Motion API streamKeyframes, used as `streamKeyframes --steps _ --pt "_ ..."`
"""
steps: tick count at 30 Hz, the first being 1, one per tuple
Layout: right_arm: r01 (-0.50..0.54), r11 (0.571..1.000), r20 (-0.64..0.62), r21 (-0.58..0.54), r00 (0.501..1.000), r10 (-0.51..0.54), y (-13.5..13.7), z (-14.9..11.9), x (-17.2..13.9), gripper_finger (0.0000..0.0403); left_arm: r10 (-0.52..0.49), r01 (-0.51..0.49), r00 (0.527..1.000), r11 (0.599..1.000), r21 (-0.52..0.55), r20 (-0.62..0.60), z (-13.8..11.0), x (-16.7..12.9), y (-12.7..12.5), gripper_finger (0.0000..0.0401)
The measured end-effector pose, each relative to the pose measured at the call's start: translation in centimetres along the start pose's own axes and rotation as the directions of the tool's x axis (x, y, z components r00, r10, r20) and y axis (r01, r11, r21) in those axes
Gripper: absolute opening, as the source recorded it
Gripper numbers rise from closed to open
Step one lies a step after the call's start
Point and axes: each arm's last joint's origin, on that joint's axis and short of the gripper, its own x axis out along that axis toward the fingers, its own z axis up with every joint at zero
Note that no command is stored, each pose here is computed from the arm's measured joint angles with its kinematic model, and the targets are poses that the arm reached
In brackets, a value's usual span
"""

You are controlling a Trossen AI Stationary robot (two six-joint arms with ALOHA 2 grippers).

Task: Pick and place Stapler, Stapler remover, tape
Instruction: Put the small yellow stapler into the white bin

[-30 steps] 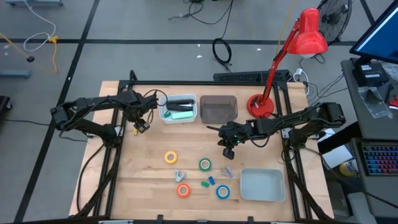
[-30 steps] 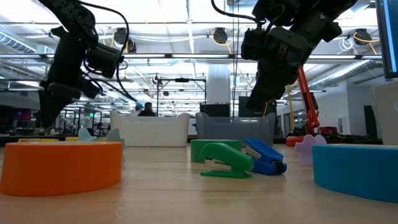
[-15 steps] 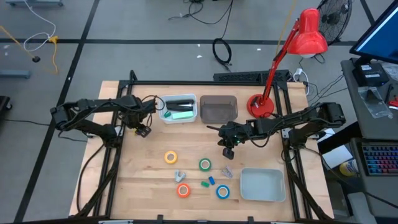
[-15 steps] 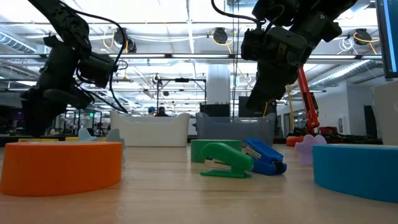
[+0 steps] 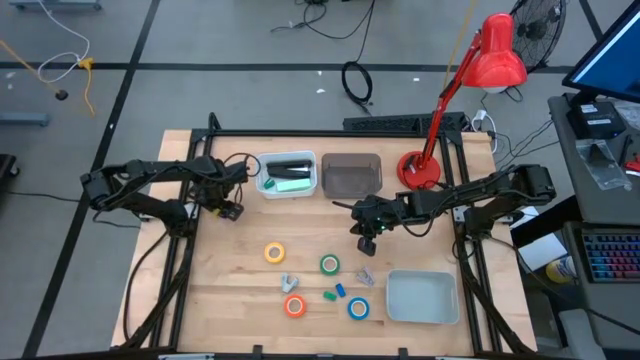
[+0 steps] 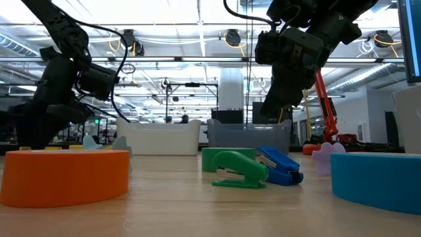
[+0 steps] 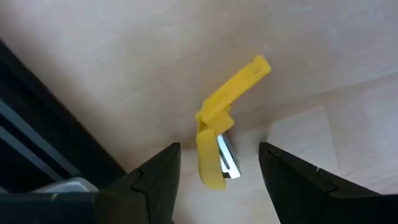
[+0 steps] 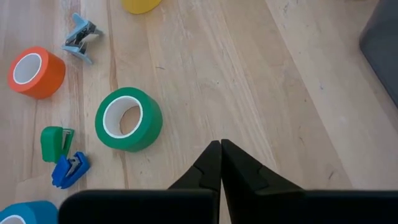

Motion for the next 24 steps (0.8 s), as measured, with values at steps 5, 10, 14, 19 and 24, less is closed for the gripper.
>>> streamKeyframes --steps 5,10,14,19,24 --pt "-0.001 1.0 0.0 0.0 1.0 0.001 0.0 0.0 0.0 0.0004 -0.016 0.015 1.0 1.0 -0.019 -0.008 0.0 0.0 -0.1 0.02" --pt "0.0 1.0 0.0 0.0 1.0 0.0 0.0 0.0 0.0 0.0004 -0.111 0.111 0.994 0.994 -0.001 -0.01 0.2 0.0 -0.7 0.0147" --pt "0.0 1.0 0.0 0.0 1.0 0.0 0.0 0.0 0.0 0.0004 -0.179 0.18 0.983 0.984 0.016 -0.028 0.0 0.0 -1.5 0.0115" --pt "0.001 1.0 0.0 0.0 1.0 -0.001 0.0 0.0 0.0 0.0004 -0.248 0.25 0.967 0.968 0.028 -0.061 -0.6 0.0 -2.8 0.0099" --pt "0.001 1.0 0.0 0.0 1.0 -0.001 0.0 0.0 0.0 0.0004 -0.25 0.25 0.966 0.968 -0.006 -0.072 -0.9 0.1 -3.1 0.0106"
